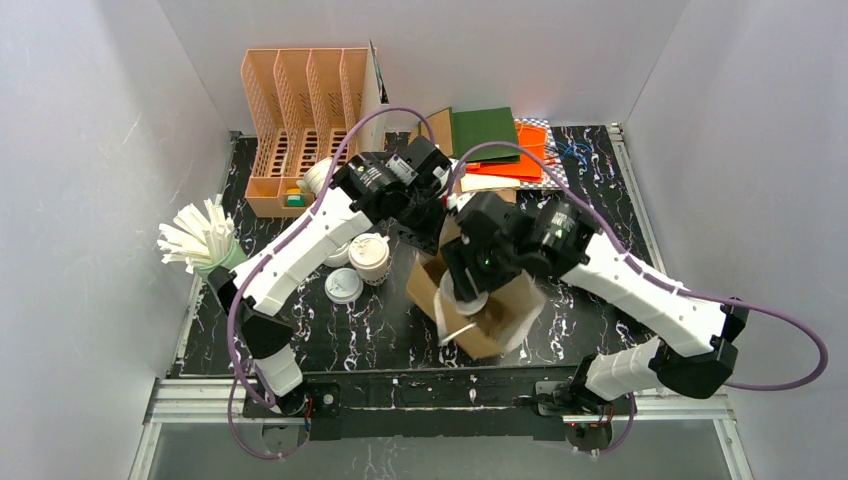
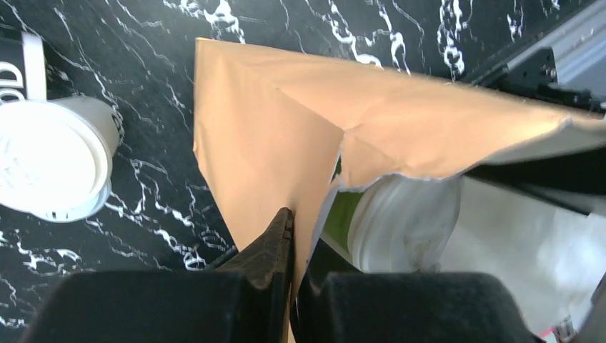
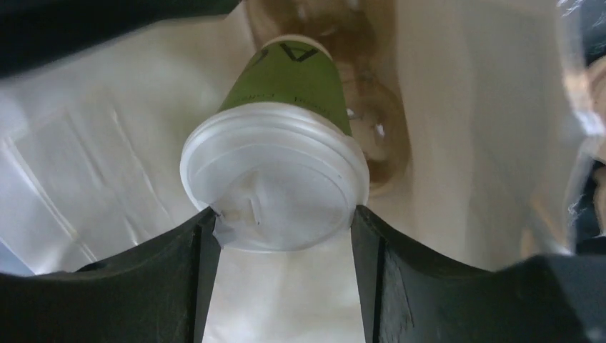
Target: Pack the takeout coffee
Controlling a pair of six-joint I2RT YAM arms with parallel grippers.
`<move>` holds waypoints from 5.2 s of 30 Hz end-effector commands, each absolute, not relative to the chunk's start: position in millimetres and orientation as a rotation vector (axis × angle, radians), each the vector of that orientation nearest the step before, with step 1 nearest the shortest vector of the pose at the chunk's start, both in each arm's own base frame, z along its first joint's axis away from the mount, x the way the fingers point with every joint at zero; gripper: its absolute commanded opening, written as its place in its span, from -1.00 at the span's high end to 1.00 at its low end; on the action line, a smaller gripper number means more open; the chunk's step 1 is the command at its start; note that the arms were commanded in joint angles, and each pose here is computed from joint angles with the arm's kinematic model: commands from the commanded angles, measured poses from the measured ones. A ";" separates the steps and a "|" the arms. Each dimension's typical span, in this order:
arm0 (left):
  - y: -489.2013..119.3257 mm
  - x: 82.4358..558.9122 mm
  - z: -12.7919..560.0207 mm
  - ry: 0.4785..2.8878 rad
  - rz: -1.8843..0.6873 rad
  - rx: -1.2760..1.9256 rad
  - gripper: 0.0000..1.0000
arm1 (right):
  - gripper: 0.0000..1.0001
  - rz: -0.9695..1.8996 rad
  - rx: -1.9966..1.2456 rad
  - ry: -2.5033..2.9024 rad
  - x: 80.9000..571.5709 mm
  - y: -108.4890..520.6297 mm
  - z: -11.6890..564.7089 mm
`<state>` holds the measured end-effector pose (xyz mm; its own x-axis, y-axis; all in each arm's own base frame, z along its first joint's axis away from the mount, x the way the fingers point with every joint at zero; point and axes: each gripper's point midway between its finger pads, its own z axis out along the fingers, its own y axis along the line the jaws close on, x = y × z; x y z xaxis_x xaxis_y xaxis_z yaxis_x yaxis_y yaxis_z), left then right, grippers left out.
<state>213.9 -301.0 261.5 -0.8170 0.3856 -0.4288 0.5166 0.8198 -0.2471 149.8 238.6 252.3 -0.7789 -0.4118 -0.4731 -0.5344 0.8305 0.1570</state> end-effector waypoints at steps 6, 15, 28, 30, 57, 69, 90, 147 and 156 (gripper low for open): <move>-287.2 150.4 275.6 2.573 -0.612 0.949 1.00 | 0.58 0.441 -0.868 2.540 86.1 247.4 244.1; -294.8 177.5 294.8 2.312 -0.593 0.885 1.00 | 0.62 0.310 -0.829 2.434 97.1 265.1 224.0; -317.0 162.4 289.3 2.233 -0.606 1.005 1.00 | 0.63 0.180 -0.713 2.257 135.4 258.9 213.3; -320.8 155.5 283.1 2.254 -0.649 1.016 1.00 | 0.63 0.189 -0.657 2.277 140.3 254.7 214.6; -322.4 190.9 321.0 2.009 -0.593 0.838 1.00 | 0.71 0.208 -0.448 2.305 180.9 255.6 226.8; -328.8 178.9 301.5 2.037 -0.615 0.868 1.00 | 0.71 0.151 -0.307 2.340 223.8 229.1 218.5; -323.0 162.3 282.2 2.127 -0.663 0.825 1.00 | 0.69 0.142 -0.663 2.537 158.0 212.8 223.7; -364.6 232.6 299.2 2.103 -0.683 1.344 1.00 | 0.76 -0.147 -0.830 2.484 152.2 218.9 203.9; -362.0 219.4 304.5 2.074 -0.670 1.344 1.00 | 0.81 -0.133 -0.657 2.539 150.3 208.1 187.5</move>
